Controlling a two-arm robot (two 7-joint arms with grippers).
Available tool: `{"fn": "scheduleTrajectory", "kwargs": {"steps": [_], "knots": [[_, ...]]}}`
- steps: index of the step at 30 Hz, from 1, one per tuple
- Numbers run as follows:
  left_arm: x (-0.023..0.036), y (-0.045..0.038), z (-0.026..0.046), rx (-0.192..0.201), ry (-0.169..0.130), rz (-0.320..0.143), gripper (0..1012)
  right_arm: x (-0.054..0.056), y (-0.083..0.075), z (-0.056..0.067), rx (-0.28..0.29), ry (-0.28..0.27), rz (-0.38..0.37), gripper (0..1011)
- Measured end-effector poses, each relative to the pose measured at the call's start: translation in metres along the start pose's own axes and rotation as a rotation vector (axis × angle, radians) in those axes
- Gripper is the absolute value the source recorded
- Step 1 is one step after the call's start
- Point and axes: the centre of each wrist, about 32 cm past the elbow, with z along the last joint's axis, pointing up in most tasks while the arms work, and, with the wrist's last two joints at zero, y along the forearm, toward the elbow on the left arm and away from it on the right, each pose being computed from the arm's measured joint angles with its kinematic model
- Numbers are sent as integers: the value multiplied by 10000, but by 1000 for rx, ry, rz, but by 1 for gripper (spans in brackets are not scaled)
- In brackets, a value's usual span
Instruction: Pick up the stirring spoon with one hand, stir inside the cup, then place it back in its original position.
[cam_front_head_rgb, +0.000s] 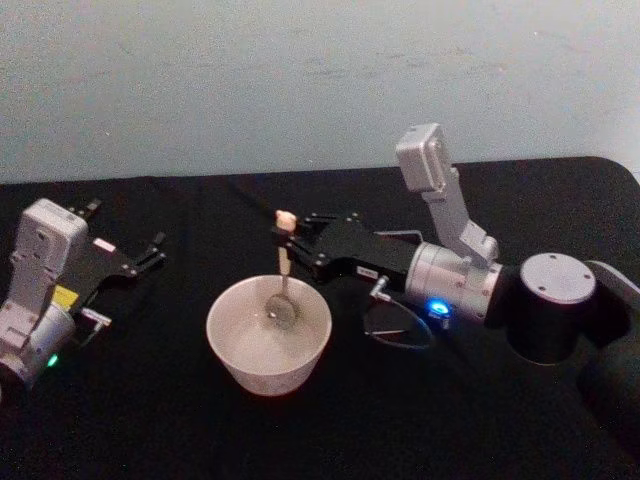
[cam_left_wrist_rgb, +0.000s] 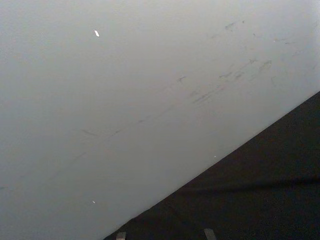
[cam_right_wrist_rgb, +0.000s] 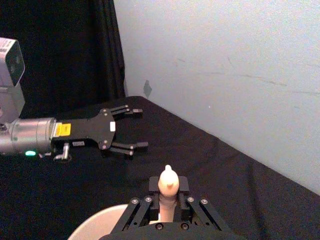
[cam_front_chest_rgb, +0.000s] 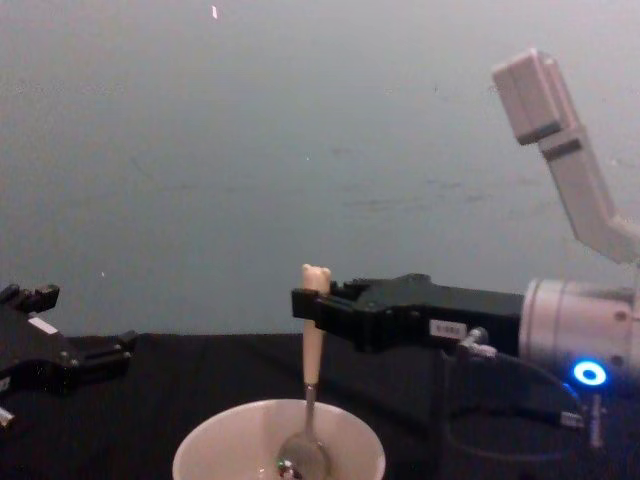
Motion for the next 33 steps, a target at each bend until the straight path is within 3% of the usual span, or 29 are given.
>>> {"fn": "scheduleTrajectory", "kwargs": {"steps": [7,17,27,33], "knots": [[0,0,0,0,0,0,1001,7,-196,-16,-15,10,19,217],[0,0,0,0,0,0,1001,-105,-398,34,-20,56,94,217],[0,0,0,0,0,0,1001,-218,-313,67,-1,90,112,217],[0,0,0,0,0,0,1001,-210,-260,95,9,94,88,217]]}}
